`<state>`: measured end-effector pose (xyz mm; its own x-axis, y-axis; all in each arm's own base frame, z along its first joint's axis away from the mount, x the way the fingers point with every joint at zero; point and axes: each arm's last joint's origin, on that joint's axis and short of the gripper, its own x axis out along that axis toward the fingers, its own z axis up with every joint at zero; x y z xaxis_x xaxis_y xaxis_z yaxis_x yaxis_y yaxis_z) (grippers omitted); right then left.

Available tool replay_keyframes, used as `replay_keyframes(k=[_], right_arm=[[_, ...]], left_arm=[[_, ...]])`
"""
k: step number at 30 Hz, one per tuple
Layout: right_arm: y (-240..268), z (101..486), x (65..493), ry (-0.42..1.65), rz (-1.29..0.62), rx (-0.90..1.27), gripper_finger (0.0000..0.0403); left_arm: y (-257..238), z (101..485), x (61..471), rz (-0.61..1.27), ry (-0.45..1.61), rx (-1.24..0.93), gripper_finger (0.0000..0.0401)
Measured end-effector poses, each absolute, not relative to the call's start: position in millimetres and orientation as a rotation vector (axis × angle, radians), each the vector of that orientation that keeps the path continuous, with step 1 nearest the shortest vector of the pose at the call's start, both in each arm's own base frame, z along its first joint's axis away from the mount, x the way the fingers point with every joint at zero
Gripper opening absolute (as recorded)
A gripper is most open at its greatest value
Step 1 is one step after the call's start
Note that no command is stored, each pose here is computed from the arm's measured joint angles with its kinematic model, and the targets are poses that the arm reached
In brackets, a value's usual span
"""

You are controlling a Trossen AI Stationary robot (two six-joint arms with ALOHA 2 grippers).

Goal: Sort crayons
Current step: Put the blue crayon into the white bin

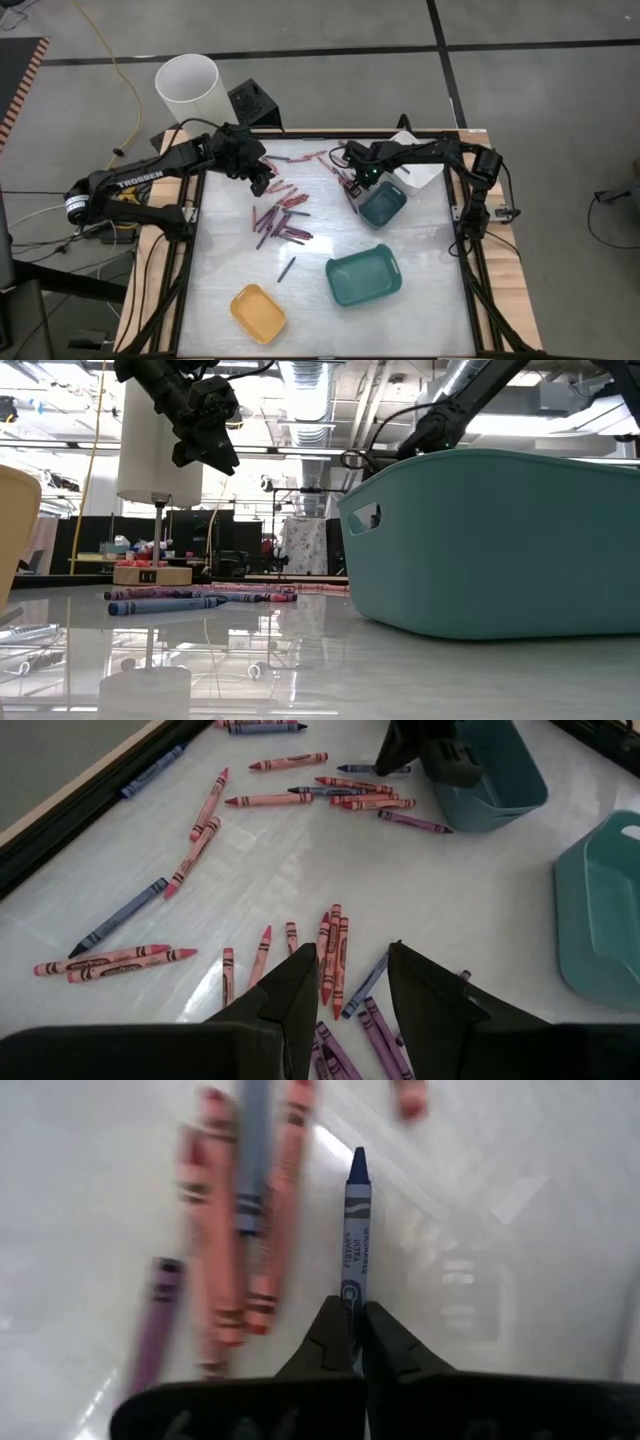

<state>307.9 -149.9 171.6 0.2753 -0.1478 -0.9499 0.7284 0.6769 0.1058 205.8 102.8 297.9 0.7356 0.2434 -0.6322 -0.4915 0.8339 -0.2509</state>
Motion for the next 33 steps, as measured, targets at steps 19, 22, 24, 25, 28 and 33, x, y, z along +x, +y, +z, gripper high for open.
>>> replay_keyframes(k=[19,22,24,25,28,33], right_arm=[[-175,245,301,1.302,-0.610,0.511,0.0001],[-180,245,288,1.378,-0.642,0.522,0.0002],[-181,247,281,1.419,-0.676,0.514,0.0002],[-182,249,277,1.431,-0.694,0.508,0.0002],[-180,262,269,1.409,-0.721,0.488,0.0002],[-177,290,246,1.290,-0.759,0.469,0.0002]], left_arm=[[102,297,205,0.418,0.640,-0.428,0.0112],[102,295,204,0.419,0.656,-0.432,0.0112],[102,295,204,0.420,0.663,-0.434,0.0112],[102,295,204,0.420,0.663,-0.434,0.0112],[102,295,204,0.421,0.662,-0.433,0.0112],[102,295,204,0.423,0.662,-0.432,0.0112]])
